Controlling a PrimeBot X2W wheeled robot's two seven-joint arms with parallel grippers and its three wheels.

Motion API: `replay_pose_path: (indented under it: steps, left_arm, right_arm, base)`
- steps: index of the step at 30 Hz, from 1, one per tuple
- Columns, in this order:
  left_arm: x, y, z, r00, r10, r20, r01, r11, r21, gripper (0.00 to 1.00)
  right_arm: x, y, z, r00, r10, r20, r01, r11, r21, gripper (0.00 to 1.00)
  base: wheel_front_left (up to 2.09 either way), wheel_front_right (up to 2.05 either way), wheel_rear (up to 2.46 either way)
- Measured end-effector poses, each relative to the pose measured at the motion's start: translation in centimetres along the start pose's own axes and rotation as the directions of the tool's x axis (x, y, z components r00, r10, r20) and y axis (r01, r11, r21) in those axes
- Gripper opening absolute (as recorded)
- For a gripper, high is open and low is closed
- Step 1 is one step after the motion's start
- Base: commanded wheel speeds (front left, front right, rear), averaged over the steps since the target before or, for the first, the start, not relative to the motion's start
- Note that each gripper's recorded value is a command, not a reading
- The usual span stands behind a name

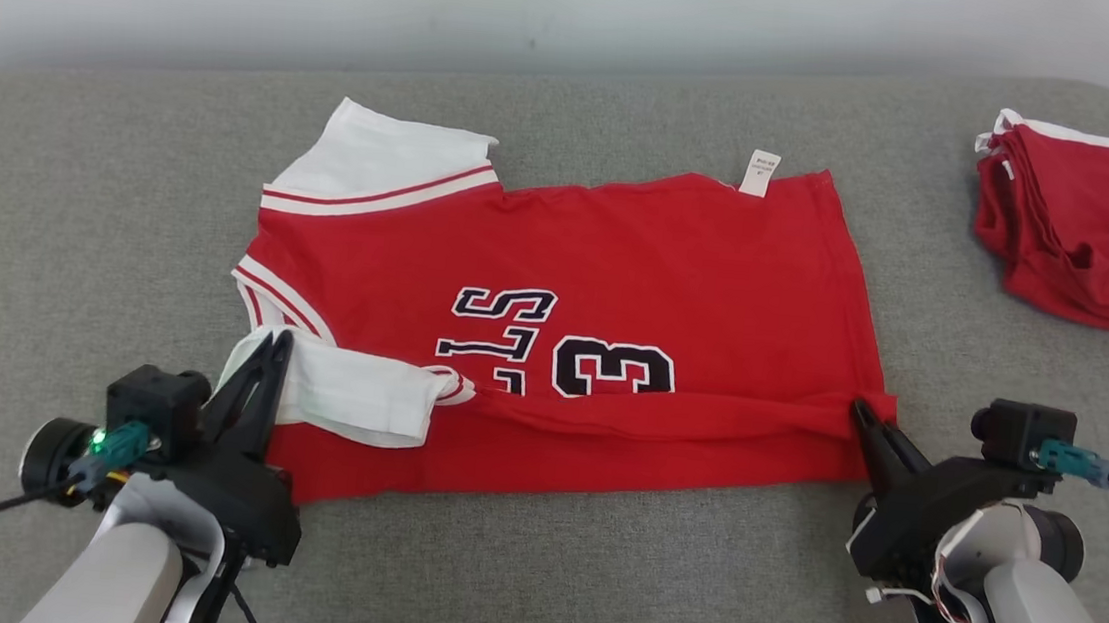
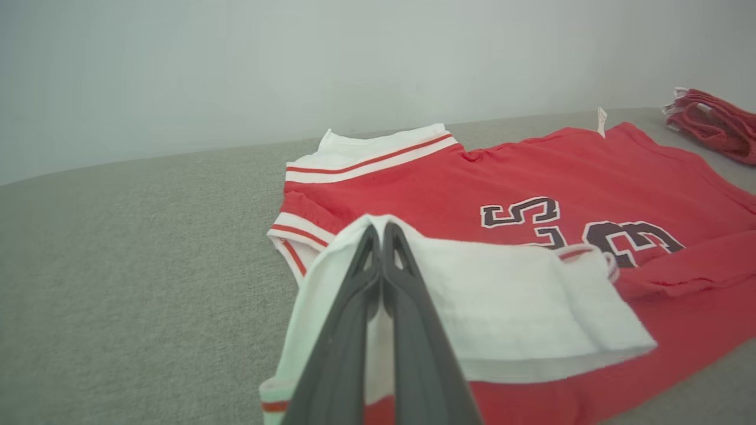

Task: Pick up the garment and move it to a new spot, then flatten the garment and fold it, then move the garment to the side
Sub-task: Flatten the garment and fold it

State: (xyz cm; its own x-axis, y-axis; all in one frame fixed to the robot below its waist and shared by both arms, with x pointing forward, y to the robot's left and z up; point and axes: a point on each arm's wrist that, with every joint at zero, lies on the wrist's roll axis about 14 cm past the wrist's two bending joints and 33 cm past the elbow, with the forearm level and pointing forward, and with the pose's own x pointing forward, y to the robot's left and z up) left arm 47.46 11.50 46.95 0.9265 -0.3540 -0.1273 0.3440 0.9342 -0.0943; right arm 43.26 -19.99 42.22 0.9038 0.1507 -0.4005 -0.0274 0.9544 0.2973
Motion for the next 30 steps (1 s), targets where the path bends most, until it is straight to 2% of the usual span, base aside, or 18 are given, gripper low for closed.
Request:
replay_pose_path:
  steps: [3,4,5,6,7,14,20,30]
  left_arm:
    - [0.8,0.0,-0.5,1.0,-0.01,-0.016,0.01,1.0,0.004,0.0]
    - [1.1,0.0,-0.5,1.0,-0.009,-0.014,0.009,1.0,0.005,0.0]
    - [1.3,0.3,-0.4,1.0,-0.003,-0.009,0.004,1.0,0.005,0.0]
    - [1.5,0.5,-0.4,1.0,0.002,-0.005,-0.002,1.0,0.016,0.3]
    - [1.6,0.6,-0.3,1.0,0.006,0.001,-0.006,1.0,0.027,1.0]
    - [1.1,1.1,0.2,0.999,0.04,0.036,-0.041,0.999,0.017,1.0]
    - [-1.3,1.8,-0.4,0.995,0.092,0.044,-0.091,0.996,-0.018,1.0]
    - [-4.9,1.0,-5.4,0.99,0.121,-0.07,-0.126,0.989,-0.073,1.0]
  right_arm:
    - [0.7,0.0,0.2,1.0,-0.002,0.006,0.002,1.0,0.006,0.0]
    - [0.9,0.0,0.4,1.0,-0.003,0.012,0.003,1.0,0.004,0.23]
    - [1.1,0.0,0.6,1.0,-0.005,0.028,0.005,1.0,0.002,0.54]
    - [1.2,0.0,0.8,0.999,-0.005,0.042,0.005,1.0,0.0,1.0]
    - [1.3,0.0,0.8,0.999,-0.005,0.046,0.005,1.0,0.001,1.0]
    - [0.7,-0.1,1.3,0.995,0.0,0.104,0.002,1.0,-0.018,1.0]
    - [-0.7,-1.2,0.0,0.995,-0.014,0.097,0.017,0.999,-0.029,1.0]
    - [-1.2,-2.5,-1.5,0.997,-0.042,0.063,0.044,0.999,-0.032,1.0]
  base:
    - [0.0,0.0,0.0]
    - [0.0,0.0,0.0]
    - [0.0,0.0,0.0]
    - [0.0,0.0,0.0]
    - [0.0,0.0,0.0]
    - [0.0,0.0,0.0]
    - [0.0,0.0,0.0]
    - [0.0,0.0,0.0]
